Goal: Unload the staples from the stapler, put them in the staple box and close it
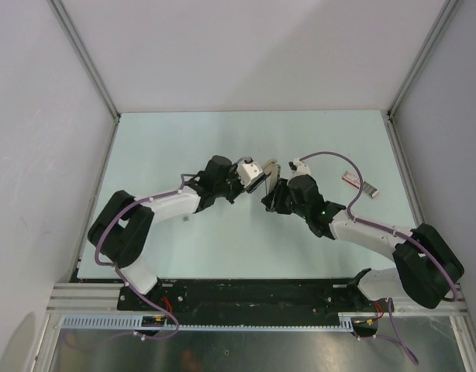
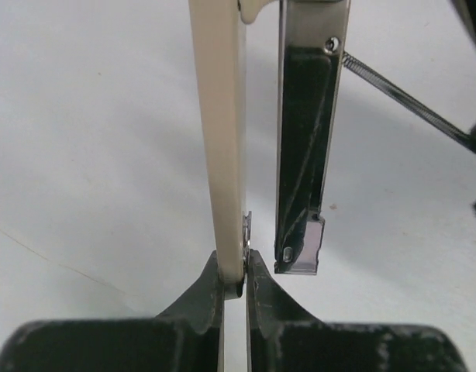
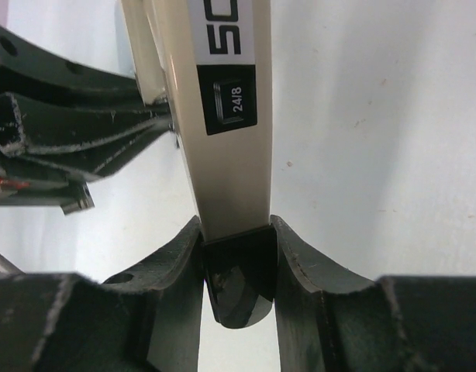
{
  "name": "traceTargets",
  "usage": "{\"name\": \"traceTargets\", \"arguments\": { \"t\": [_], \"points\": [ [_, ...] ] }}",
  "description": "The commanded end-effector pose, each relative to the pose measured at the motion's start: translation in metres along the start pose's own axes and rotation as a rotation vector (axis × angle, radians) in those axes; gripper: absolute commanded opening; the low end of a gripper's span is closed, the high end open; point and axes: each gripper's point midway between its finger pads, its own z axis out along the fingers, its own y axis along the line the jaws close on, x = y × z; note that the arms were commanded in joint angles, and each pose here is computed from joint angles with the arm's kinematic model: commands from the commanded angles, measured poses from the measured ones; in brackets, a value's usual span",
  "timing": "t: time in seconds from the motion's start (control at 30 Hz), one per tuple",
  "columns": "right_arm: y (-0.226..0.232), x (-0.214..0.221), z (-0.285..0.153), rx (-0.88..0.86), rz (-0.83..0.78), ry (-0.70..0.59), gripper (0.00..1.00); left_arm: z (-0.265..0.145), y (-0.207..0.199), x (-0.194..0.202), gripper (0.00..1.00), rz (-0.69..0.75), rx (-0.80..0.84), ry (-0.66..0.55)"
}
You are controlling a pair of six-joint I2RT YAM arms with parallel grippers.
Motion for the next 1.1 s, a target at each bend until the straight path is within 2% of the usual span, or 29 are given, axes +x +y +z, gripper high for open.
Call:
{"name": "traceTargets", "arguments": {
  "t": [0.0, 0.23, 0.77, 1.07],
  "points": [
    [0.005, -0.011, -0.008, -0.041, -0.090, -0.061, 0.00, 0.004, 0.035, -0.032, 0.00, 0.255, -0.178, -0.060],
    [-0.011, -0.005, -0.014, -0.015, -0.128, -0.085, 0.00, 0.012, 0.051, -0.029, 0.00, 0.382, -0.288, -0.031],
    [-0.034, 0.001, -0.024, 0.043, -0.206, -0.134, 0.00, 0.004, 0.083, -0.047, 0.00, 0.632, -0.575, -0.055],
    [-0.030, -0.016, -0.017, 0.044, -0.136, -0.223, 0.00, -0.004, 0.085, -0.045, 0.00, 0.721, -0.676, -0.079]
  ]
}}
